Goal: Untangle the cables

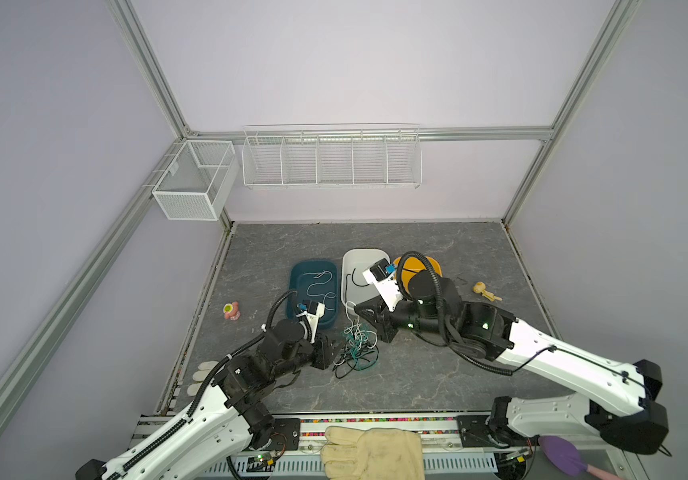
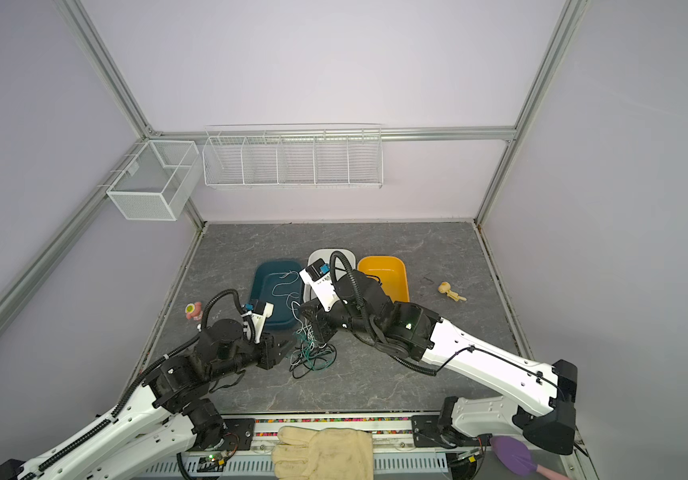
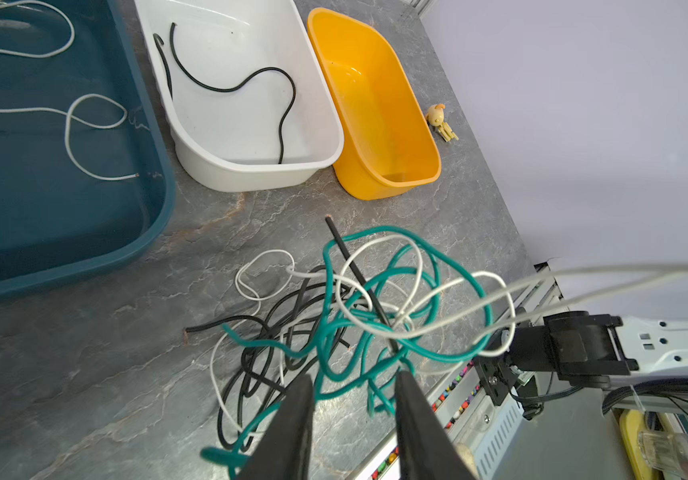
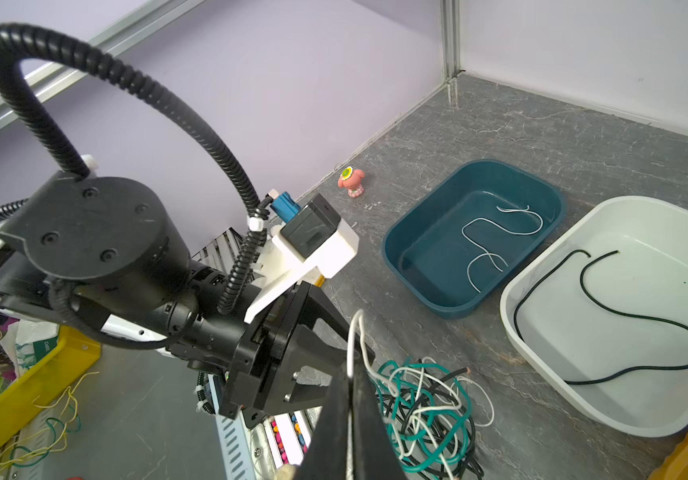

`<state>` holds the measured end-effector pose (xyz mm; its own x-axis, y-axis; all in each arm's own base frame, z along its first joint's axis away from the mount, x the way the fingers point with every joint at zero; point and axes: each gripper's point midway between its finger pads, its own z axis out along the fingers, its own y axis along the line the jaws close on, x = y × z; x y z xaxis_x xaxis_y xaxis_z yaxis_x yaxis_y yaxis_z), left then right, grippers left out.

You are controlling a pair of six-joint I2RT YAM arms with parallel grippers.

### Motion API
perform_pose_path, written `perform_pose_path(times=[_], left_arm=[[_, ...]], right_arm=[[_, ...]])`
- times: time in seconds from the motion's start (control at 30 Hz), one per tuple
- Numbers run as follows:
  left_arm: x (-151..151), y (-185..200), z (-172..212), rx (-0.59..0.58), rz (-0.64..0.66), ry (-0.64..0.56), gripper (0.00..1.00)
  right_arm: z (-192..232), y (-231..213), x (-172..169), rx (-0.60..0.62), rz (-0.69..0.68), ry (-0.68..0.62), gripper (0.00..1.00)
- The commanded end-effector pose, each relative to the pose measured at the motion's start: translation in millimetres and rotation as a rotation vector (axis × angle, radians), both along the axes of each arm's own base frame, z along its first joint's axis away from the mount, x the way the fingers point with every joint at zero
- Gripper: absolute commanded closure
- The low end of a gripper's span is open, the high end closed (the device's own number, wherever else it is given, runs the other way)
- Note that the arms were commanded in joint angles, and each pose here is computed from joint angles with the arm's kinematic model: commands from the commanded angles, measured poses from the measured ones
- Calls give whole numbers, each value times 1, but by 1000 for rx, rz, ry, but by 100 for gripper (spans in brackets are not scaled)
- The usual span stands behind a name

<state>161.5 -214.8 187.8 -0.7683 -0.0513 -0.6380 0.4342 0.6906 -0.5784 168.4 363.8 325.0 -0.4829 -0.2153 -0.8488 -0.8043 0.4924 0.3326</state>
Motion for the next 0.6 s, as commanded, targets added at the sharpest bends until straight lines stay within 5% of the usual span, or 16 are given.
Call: perform_pose_path(times=[0.0, 0.2, 0.57], left_arm=[[1, 0, 0, -16, 9, -11, 73], [-1, -2, -13, -35, 11, 22, 83], [-1, -5, -35, -89, 32, 50, 74]], right_arm=[[11, -2, -4, 44, 8, -23, 93], [12, -4, -4, 48, 2, -28, 93], [28, 1, -12, 111, 44, -9, 93]])
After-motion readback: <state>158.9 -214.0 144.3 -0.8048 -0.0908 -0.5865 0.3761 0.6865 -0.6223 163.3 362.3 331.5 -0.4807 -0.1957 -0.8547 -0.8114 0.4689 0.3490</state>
